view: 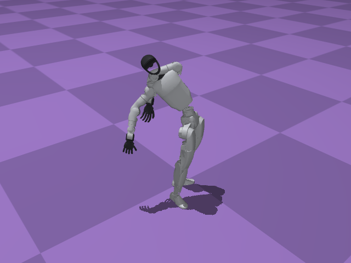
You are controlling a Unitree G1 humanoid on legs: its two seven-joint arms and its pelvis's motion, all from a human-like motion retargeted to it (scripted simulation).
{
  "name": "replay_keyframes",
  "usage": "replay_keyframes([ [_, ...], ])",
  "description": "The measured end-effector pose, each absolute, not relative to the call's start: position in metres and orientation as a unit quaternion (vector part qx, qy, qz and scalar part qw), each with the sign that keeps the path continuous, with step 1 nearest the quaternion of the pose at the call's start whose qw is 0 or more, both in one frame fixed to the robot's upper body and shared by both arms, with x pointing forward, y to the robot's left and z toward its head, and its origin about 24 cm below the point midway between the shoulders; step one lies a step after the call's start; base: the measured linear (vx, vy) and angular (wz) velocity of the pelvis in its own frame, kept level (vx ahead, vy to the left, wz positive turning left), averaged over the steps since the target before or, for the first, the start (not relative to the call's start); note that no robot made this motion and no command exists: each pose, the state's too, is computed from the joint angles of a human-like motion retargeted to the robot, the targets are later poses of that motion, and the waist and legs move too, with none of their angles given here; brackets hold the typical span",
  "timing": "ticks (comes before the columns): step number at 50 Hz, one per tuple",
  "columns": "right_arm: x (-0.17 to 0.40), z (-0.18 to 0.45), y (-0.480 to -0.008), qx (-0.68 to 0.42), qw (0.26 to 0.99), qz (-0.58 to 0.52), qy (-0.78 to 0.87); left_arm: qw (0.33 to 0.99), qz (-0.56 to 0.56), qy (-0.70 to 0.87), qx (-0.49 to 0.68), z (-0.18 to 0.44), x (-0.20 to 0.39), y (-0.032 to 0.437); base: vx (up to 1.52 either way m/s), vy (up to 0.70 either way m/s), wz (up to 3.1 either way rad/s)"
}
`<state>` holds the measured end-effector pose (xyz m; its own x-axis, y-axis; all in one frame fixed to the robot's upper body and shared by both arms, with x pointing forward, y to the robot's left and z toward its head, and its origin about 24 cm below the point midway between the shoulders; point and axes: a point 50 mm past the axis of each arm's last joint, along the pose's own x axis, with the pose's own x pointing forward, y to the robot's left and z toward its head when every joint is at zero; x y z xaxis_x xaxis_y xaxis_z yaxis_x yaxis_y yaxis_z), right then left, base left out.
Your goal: Upper body actions
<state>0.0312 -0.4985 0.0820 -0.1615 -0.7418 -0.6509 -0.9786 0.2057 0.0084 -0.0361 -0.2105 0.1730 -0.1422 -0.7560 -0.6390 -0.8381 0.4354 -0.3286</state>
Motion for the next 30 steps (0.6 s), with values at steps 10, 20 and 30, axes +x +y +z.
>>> replay_keyframes([
  [10, 0.033, 0.078, -0.495, -0.589, 0.272, 0.235, 0.724, 0.347, 0.075, 0.769, -0.532, 0.18, -0.038, -0.216, 0.23, 0.23, 1.13],
  [20, 0.034, 0.075, -0.493, -0.593, 0.275, 0.245, 0.716, 0.314, 0.091, 0.787, -0.523, 0.187, -0.041, -0.221, 0.08, 0.27, 0.87],
  [30, 0.034, 0.072, -0.489, -0.584, 0.28, 0.258, 0.717, 0.306, 0.088, 0.786, -0.531, 0.19, -0.04, -0.224, 0.03, 0.11, 0.32],
])
